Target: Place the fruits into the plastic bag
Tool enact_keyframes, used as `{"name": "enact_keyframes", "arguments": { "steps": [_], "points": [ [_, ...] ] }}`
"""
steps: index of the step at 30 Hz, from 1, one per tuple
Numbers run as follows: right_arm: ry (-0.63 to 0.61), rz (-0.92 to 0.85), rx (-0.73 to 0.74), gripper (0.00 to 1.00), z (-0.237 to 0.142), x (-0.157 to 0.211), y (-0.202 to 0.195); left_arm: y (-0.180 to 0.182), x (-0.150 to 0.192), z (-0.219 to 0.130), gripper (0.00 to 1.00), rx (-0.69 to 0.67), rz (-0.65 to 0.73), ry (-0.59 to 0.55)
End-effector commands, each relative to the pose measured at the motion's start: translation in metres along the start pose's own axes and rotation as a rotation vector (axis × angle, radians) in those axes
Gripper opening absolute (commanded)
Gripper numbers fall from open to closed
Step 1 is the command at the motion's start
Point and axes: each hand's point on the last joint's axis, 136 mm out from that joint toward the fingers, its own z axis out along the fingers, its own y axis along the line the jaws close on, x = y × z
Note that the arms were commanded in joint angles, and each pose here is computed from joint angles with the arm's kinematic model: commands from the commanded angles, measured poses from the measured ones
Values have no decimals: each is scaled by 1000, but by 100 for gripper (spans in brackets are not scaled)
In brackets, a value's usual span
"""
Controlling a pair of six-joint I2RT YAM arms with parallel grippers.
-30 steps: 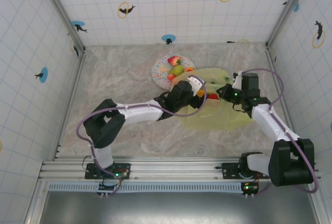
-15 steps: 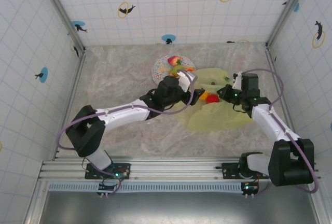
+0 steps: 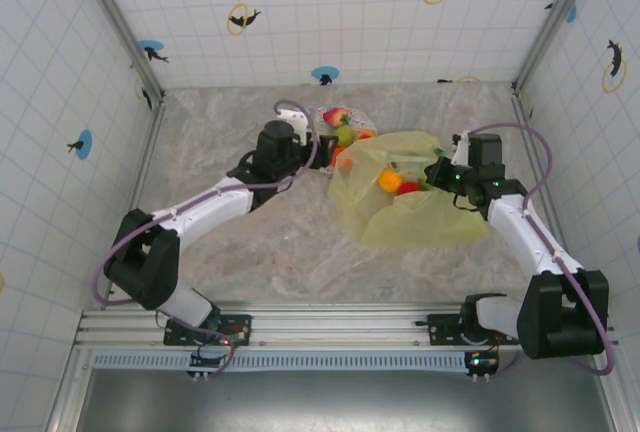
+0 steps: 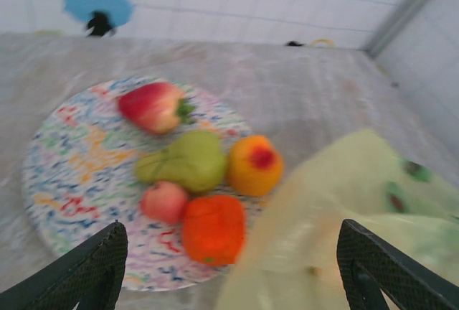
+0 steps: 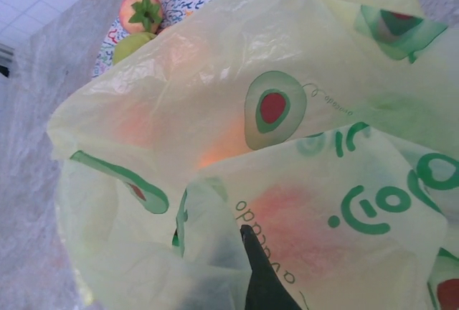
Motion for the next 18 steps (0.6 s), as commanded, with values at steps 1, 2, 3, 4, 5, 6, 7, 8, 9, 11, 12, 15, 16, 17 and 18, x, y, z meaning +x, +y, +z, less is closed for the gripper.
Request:
{"name": "enact_keyframes", "arguments": {
  "steps": [1, 2, 3, 4, 5, 6, 7, 8, 9, 11, 12, 15, 16, 17, 18],
  "points": [
    [10, -53, 90, 0, -8, -2, -13, 28, 13, 17, 79, -99, -71, 69],
    [12, -57, 97, 0, -8, -1, -15, 32, 15, 23, 80, -113, -69, 75],
    [15, -58, 102, 0, -8, 0, -17, 35, 18, 30, 80, -122, -66, 86],
    [19, -56, 103, 0, -7, 2, -17, 36, 21, 39, 80, -123, -59, 98],
    [25, -55, 102, 0, -6, 4, -18, 38, 24, 47, 81, -131, -56, 111],
    [26, -53, 99, 0, -6, 5, -18, 41, 26, 54, 81, -137, -58, 122],
    [30, -50, 94, 0, -5, 7, -19, 43, 30, 63, 81, -143, -58, 137],
    [31, -49, 90, 0, -4, 8, -18, 45, 31, 70, 80, -146, -58, 143],
    [32, -47, 89, 0, -3, 9, -19, 47, 35, 77, 80, -149, -56, 154],
    [38, -44, 84, 0, -2, 10, -18, 49, 40, 93, 77, -144, -43, 170],
    [37, -43, 82, 0, -2, 10, -18, 50, 41, 100, 76, -140, -40, 177],
    [40, -40, 77, 0, -1, 10, -17, 53, 43, 119, 72, -118, -36, 195],
    [39, -39, 76, 0, 0, 10, -17, 55, 45, 125, 69, -117, -37, 203],
    [36, -40, 74, 0, -1, 9, -16, 57, 43, 131, 67, -113, -37, 206],
    [35, -40, 73, 0, -1, 9, -15, 59, 44, 135, 66, -114, -39, 211]
  ]
}}
